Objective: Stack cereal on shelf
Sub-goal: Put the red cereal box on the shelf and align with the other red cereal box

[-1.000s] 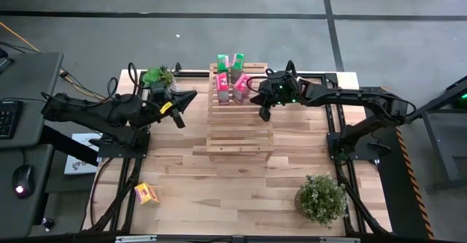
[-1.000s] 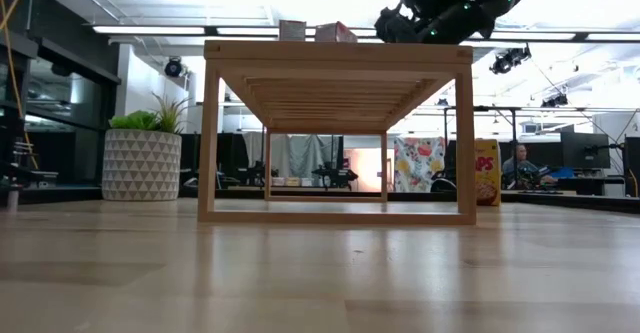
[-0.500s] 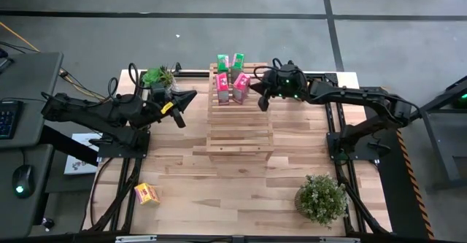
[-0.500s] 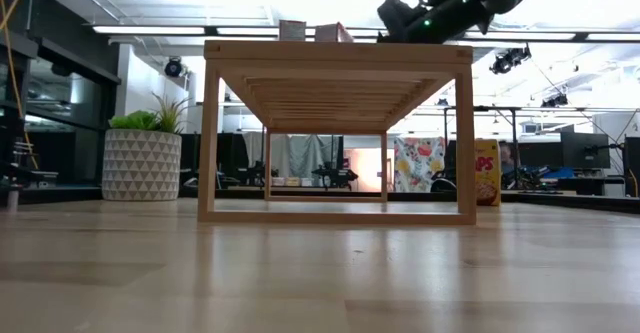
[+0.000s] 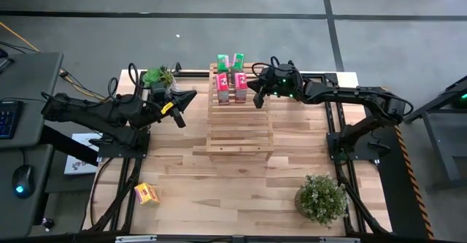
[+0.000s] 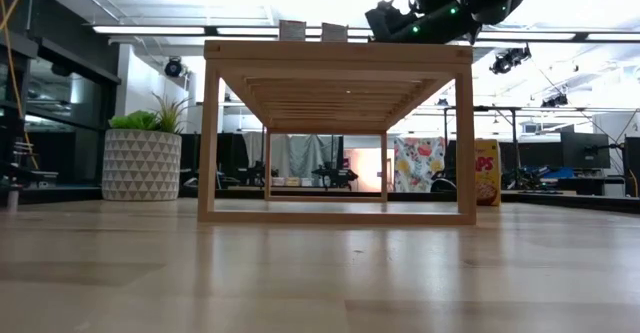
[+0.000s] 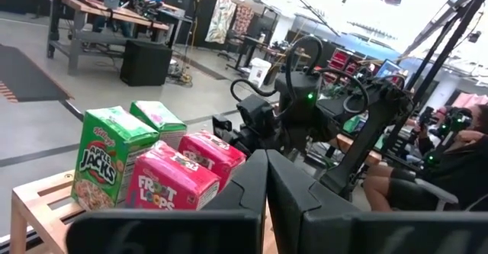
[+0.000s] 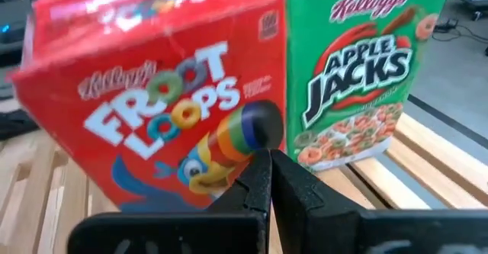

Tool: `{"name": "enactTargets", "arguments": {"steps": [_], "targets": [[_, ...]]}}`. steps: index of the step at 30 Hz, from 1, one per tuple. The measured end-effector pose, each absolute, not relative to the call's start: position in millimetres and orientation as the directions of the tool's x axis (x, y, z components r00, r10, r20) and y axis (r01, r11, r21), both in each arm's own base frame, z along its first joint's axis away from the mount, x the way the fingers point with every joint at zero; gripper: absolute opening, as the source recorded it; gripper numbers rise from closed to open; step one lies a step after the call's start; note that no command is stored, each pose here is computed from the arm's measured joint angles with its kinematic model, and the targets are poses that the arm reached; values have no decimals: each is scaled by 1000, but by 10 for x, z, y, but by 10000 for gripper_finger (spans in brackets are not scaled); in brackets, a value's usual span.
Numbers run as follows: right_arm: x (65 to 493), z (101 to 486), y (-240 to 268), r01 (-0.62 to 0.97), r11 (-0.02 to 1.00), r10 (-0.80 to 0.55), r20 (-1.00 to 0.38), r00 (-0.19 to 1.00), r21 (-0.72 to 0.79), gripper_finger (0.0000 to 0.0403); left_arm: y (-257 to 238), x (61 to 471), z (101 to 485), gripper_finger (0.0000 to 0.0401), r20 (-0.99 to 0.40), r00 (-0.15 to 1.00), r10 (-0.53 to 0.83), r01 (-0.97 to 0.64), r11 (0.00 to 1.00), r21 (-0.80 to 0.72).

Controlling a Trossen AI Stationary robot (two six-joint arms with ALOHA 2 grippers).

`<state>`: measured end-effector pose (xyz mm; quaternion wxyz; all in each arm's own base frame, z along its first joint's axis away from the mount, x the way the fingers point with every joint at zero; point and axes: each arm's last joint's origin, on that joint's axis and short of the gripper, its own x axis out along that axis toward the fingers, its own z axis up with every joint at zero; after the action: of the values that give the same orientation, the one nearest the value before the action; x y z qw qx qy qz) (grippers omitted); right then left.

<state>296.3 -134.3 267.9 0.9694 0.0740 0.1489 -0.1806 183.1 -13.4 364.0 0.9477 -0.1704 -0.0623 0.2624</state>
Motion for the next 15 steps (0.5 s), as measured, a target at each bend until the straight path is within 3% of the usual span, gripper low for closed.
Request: {"name": "enactTargets", "arguments": {"steps": [15], "targets": [[2942, 2566, -1171, 349, 923, -243, -459, 855, 161, 0, -131, 1830, 3616, 0, 9, 848, 529, -495, 800, -339]]}}
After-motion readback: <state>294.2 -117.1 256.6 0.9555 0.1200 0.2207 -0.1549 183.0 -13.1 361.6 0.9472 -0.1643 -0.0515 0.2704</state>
